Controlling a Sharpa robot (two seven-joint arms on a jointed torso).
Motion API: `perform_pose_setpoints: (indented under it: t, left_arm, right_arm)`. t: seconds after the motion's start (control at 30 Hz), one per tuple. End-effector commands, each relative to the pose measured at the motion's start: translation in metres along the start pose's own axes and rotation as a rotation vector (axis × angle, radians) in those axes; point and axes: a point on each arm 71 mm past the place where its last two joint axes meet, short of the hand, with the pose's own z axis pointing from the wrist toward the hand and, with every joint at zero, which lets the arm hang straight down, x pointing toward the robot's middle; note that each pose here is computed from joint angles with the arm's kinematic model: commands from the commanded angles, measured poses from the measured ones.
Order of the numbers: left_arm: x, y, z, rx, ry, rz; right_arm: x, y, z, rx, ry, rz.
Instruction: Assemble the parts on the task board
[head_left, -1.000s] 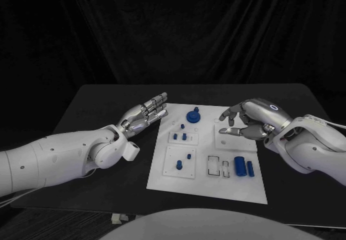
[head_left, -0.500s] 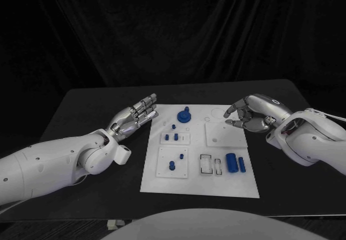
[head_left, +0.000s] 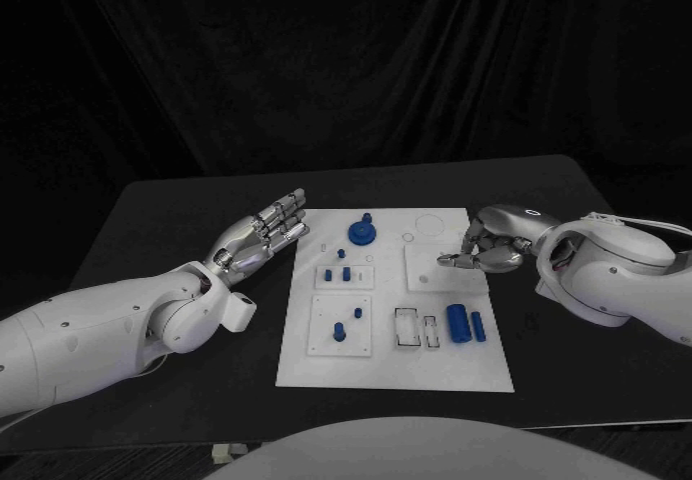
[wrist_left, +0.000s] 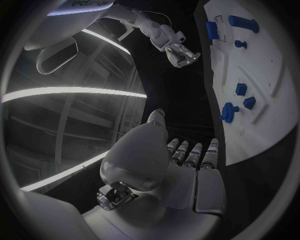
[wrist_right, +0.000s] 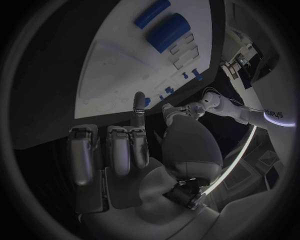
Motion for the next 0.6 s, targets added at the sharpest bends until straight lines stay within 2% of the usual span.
perform_pose_setpoints:
  t: [0.03,0.37,0.6]
  left_arm:
    - [0.0014,-0.0042,0.0007,0.066,0.003,-0.012]
    - [0.0023,-0.0039,0.0014,0.068,0.010,-0.017]
    - [0.0013,-0.0043,-0.0003,0.068,0.008,-0.017]
  right_arm:
    - [0.008,-0.004,0.001,0.150,0.196,-0.148]
    - [-0.003,0.013,0.012,0.192,0.319,-0.229]
    - [-0.007,0.020,0.022,0.210,0.368,-0.239]
